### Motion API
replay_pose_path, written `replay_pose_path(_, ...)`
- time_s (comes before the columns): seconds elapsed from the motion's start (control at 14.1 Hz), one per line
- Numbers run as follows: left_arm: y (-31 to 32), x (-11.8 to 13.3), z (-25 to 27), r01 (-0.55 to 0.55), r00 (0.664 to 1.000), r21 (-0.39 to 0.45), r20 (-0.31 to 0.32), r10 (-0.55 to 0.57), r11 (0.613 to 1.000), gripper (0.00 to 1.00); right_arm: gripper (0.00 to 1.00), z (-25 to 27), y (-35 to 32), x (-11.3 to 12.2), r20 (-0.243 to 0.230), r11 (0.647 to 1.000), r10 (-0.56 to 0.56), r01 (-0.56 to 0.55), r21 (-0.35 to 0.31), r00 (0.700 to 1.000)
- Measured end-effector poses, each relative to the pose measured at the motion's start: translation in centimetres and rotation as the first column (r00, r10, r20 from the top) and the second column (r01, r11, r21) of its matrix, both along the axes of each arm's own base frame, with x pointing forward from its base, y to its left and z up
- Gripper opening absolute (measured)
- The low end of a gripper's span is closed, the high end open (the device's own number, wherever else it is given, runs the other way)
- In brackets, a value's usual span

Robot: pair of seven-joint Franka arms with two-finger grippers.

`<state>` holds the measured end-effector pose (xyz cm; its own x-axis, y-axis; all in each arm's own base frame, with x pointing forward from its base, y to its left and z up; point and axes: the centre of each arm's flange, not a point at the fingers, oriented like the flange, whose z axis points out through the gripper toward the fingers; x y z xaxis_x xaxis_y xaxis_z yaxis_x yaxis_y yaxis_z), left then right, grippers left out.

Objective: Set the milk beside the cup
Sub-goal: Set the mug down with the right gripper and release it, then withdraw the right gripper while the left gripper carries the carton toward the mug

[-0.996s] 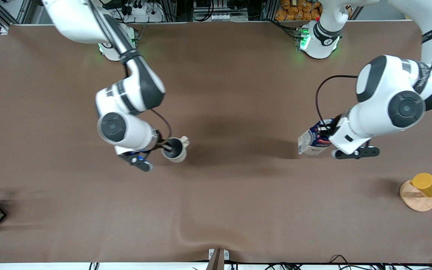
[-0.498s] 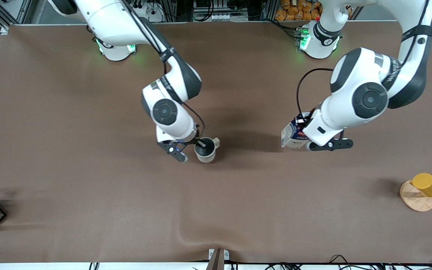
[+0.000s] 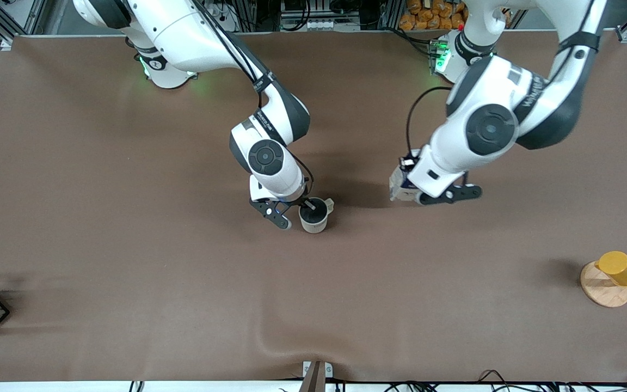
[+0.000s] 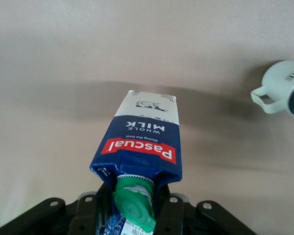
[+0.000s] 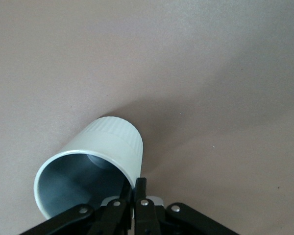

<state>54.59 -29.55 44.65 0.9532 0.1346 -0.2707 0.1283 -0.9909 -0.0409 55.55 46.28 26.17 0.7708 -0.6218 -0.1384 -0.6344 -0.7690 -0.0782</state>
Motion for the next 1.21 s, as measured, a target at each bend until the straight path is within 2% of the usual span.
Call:
replay_pose_path(0.14,-2.3,-1.2,0.6,0.003,1.0,-0.001,0.008,-0.003,1.0,0.37,0.19,-0.1,0.0,0.0,-0.001,1.0,-0.002,0.002,-0.001,1.0)
replay_pose_path(0.43,-5.4,-3.0,1.4,0.017,1.0,0.008,0.01,-0.017,1.0,0.37,0.59,0.6,-0.1,0.5,-0.005,1.0,-0.003,0.003,-0.006,1.0)
replay_pose_path(0.64,-6.9,-3.8,2.1,0.02,1.0,0.0,0.012,-0.02,1.0,0.37,0.92,4.2,-1.1,1.8,-0.083,0.999,0.002,-0.006,-0.053,0.997)
replay_pose_path(0.71,-7.4,-4.2,2.2,0.025,1.0,-0.003,0.013,-0.025,1.0,0.37,0.99,5.6,-2.3,2.9,-0.1,0.998,0.003,-0.009,-0.059,0.995)
replay_pose_path(0.85,-8.8,-5.2,2.5,0.007,1.0,-0.009,0.006,-0.007,1.0,0.37,1.0,7.8,-6.0,5.3,-0.125,0.997,0.039,-0.047,-0.057,0.991)
replay_pose_path(1.0,-10.6,-5.9,2.4,-0.019,1.0,-0.015,-0.006,0.018,1.0,0.37,1.0,9.1,-10.6,7.7,-0.128,0.992,0.116,-0.122,-0.036,0.985)
replay_pose_path(1.21,-14.4,-6.3,0.9,-0.051,0.998,-0.017,-0.028,0.051,0.999,0.37,1.0,11.4,-18.9,10.7,-0.129,0.966,0.259,-0.26,0.005,0.957)
